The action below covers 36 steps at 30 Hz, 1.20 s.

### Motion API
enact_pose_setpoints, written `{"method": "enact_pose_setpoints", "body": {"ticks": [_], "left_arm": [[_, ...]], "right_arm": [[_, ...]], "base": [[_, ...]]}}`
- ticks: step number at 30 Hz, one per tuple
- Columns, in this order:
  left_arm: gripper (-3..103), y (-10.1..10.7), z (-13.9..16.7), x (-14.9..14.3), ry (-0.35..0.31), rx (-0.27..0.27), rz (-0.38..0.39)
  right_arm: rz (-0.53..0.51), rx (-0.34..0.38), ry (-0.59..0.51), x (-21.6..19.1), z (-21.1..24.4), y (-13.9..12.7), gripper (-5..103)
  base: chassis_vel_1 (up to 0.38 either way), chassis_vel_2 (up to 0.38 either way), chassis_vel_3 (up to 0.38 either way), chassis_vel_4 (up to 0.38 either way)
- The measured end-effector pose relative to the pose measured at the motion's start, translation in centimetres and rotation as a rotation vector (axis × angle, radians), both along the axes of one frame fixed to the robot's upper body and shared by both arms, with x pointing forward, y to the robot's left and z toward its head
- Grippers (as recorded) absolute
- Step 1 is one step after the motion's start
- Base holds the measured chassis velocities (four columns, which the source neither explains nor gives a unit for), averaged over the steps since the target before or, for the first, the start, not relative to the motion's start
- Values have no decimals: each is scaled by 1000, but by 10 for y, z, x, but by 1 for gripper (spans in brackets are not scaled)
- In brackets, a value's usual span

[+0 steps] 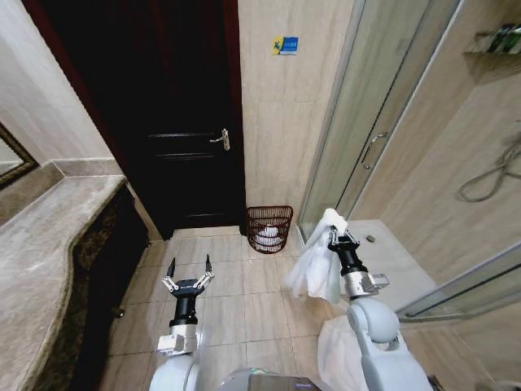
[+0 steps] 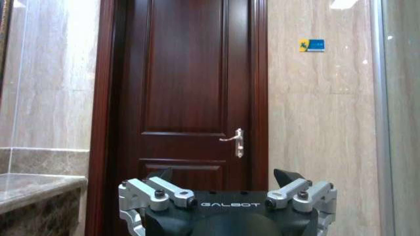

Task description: Discard the used towel into the hamper.

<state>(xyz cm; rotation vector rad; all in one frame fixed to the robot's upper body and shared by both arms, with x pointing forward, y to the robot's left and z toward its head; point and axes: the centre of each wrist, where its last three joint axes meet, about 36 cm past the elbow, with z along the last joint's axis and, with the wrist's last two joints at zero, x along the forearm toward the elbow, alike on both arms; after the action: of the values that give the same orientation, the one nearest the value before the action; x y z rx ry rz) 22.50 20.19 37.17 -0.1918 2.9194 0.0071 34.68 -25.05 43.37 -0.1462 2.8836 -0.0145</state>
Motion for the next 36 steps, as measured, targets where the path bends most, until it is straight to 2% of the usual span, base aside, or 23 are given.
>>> {"method": "enact_pose_setpoints", "body": {"ticks": [18,36], "left_arm": [[100,-4,0,1,0,1,-4],[100,-10,0,2,21,6,-8]], "right_arm": [[2,14,-13,4,-6,-3,4],[3,2,-18,7,-16,-6,4]], "base": [[65,67,-60,-67],[-77,91,75,-93]]}}
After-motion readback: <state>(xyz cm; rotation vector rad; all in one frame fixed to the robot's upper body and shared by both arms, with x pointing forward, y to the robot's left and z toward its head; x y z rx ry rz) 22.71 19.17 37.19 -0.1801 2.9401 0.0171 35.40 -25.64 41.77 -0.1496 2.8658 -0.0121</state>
